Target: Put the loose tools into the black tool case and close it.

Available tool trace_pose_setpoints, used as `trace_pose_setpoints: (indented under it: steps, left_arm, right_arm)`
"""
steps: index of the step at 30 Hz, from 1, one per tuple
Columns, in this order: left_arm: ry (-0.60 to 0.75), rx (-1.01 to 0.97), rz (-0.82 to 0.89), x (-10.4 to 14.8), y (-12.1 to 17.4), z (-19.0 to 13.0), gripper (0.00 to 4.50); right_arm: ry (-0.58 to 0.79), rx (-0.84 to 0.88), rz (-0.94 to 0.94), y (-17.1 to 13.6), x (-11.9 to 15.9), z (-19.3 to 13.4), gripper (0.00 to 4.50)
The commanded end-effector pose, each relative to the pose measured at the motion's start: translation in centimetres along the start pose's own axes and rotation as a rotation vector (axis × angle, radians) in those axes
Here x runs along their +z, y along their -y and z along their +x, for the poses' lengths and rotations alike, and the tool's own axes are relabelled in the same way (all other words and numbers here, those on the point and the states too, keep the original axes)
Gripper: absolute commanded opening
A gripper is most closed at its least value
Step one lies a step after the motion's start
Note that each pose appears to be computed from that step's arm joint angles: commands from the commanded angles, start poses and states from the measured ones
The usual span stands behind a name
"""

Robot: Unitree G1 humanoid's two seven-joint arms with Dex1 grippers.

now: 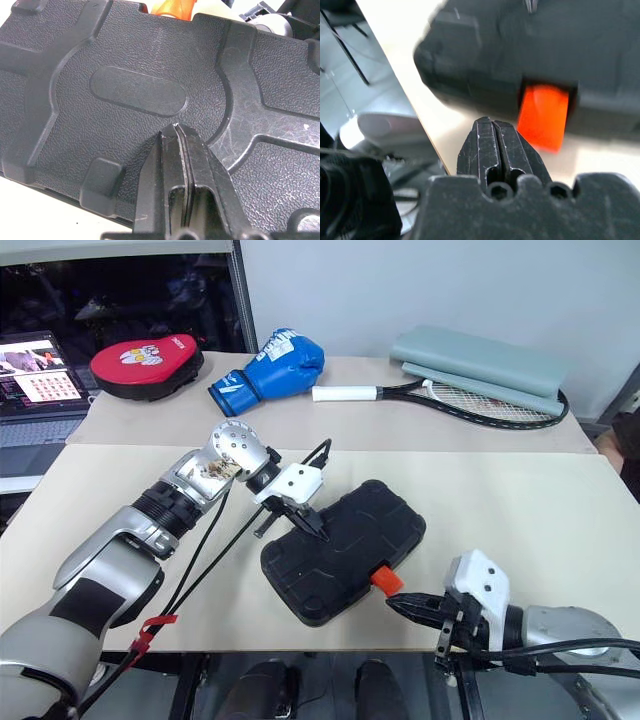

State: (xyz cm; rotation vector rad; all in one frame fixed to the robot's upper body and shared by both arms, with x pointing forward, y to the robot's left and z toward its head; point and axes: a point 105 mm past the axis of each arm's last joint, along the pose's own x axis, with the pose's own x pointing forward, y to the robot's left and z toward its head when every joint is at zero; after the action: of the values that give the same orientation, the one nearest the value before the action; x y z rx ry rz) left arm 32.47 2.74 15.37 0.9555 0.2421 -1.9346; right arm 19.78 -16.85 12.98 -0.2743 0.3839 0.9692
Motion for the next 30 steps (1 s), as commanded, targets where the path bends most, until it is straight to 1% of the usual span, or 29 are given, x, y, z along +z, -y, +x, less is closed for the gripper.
trace_pose_setpoints:
  steps: [1,4,9,19,24,27,30]
  left_arm:
    - [-0.043,-0.037,-0.040,-1.2,0.8,0.7,0.05]
    - [-0.046,-0.030,-0.040,-1.2,0.7,0.5,0.05]
    - [-0.050,-0.024,-0.042,-1.2,0.6,0.3,0.05]
    - [-0.049,-0.016,-0.046,-1.2,0.5,0.2,0.05]
    - [-0.045,-0.011,-0.047,-1.1,0.4,0.1,0.05]
    - [-0.047,-0.009,-0.046,-1.2,0.4,0.1,0.05]
    - [-0.045,-0.006,-0.043,-1.2,0.3,0.2,0.05]
  right_arm:
    - [-0.022,-0.027,-0.023,0.6,-0.6,0.3,0.00]
    - [-0.042,-0.025,-0.041,0.7,-1.2,0.7,0.00]
    - [-0.030,-0.036,-0.037,1.1,-1.5,1.4,0.00]
    - [-0.013,-0.031,-0.036,1.6,-0.9,1.8,0.00]
    - [-0.086,0.016,-0.050,0.9,-1.8,1.1,0.00]
    - [-0.079,0.047,-0.044,0.4,-1.2,0.0,0.00]
    - [-0.017,0.036,-0.048,1.0,0.6,-0.6,0.00]
